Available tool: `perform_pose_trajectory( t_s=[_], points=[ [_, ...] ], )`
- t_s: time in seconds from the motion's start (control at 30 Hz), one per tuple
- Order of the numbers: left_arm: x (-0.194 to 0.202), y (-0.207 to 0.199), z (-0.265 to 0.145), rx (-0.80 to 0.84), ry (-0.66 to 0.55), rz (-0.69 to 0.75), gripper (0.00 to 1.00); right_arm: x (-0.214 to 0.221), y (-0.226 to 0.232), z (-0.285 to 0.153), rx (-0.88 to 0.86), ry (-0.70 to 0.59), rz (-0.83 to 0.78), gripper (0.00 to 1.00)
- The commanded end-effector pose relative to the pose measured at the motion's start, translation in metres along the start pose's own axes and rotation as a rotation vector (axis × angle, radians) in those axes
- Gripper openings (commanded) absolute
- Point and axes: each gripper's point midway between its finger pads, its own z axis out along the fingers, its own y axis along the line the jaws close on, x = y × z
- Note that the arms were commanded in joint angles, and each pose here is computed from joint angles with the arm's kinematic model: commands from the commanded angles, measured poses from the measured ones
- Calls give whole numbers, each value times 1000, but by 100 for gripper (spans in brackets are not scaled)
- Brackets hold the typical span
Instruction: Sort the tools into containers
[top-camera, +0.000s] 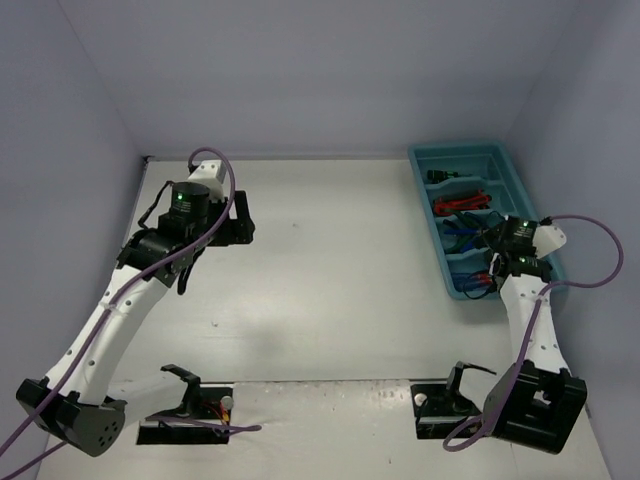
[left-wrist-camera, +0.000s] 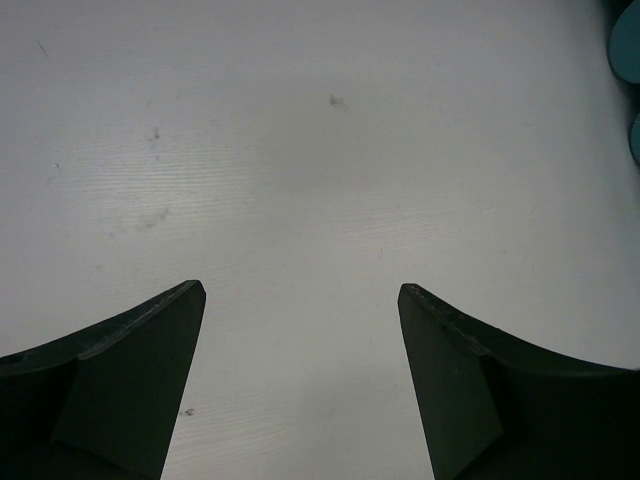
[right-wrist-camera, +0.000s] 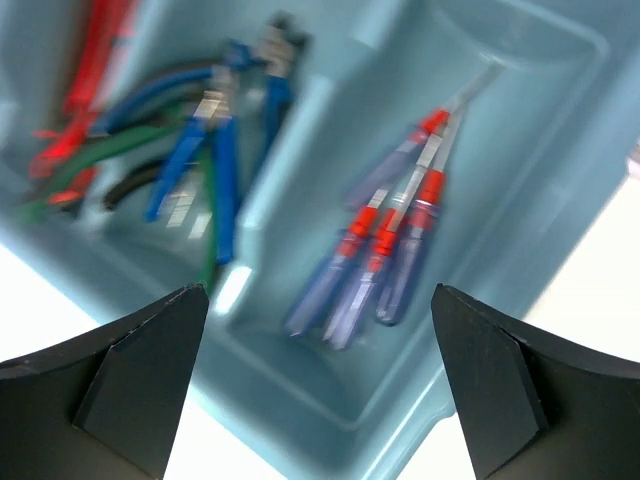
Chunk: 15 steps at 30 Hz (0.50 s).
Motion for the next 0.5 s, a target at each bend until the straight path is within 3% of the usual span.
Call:
perform_pose_trajectory(
  t_s=[0.0,0.2,0.27,0.47],
  points=[
    [-25,-3,-29,26,-102,12,76,-38,42,-42,-218,-92,-60,93],
    [-36,14,-56,-50,-156,76,78,-49,72,-111,-457,-209,-202,96],
    [-40,19,-65,-74,-178,87,80,-53,72,-134,-518,-262,-219,100],
    [-36,38,-86,-146,-229,83,84,-64,53,-197,-614,-393,-270,100]
  ],
)
